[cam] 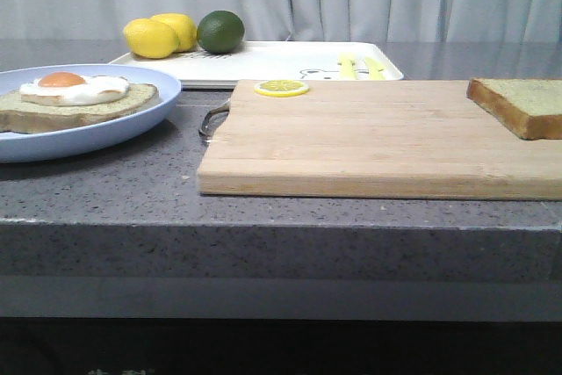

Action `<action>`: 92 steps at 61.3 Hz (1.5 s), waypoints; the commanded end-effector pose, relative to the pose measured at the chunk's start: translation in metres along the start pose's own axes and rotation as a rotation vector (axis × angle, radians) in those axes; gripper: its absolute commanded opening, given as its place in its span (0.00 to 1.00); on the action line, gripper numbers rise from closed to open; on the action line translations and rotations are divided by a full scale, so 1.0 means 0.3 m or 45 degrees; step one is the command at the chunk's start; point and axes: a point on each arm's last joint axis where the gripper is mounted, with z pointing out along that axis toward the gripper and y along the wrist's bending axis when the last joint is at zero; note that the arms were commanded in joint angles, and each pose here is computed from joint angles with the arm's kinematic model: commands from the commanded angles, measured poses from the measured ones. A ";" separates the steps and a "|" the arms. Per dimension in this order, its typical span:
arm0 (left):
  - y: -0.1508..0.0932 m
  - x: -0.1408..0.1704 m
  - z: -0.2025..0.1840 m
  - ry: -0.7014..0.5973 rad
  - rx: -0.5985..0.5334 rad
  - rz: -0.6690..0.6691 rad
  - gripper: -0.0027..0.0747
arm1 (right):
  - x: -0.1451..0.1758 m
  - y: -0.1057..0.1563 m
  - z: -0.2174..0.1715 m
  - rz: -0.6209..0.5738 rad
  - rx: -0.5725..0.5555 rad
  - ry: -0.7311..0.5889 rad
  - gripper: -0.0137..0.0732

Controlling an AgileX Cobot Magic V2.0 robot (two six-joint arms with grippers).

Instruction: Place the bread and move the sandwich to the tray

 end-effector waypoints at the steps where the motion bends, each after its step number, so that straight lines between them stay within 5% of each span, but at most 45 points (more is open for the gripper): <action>1: -0.001 -0.029 -0.007 -0.135 0.006 -0.011 0.01 | -0.031 0.001 -0.006 -0.015 -0.001 -0.132 0.08; 62: -0.005 -0.072 -0.015 -0.295 0.008 0.082 0.01 | -0.032 0.001 -0.007 -0.014 -0.001 -0.132 0.08; 77: -0.028 -0.259 -0.070 -0.422 0.030 0.045 0.01 | -0.143 0.016 -0.033 -0.015 -0.011 -0.107 0.08; 92: -0.065 -0.510 -0.112 -0.266 0.040 0.051 0.01 | -0.387 0.047 -0.101 -0.020 -0.027 -0.103 0.08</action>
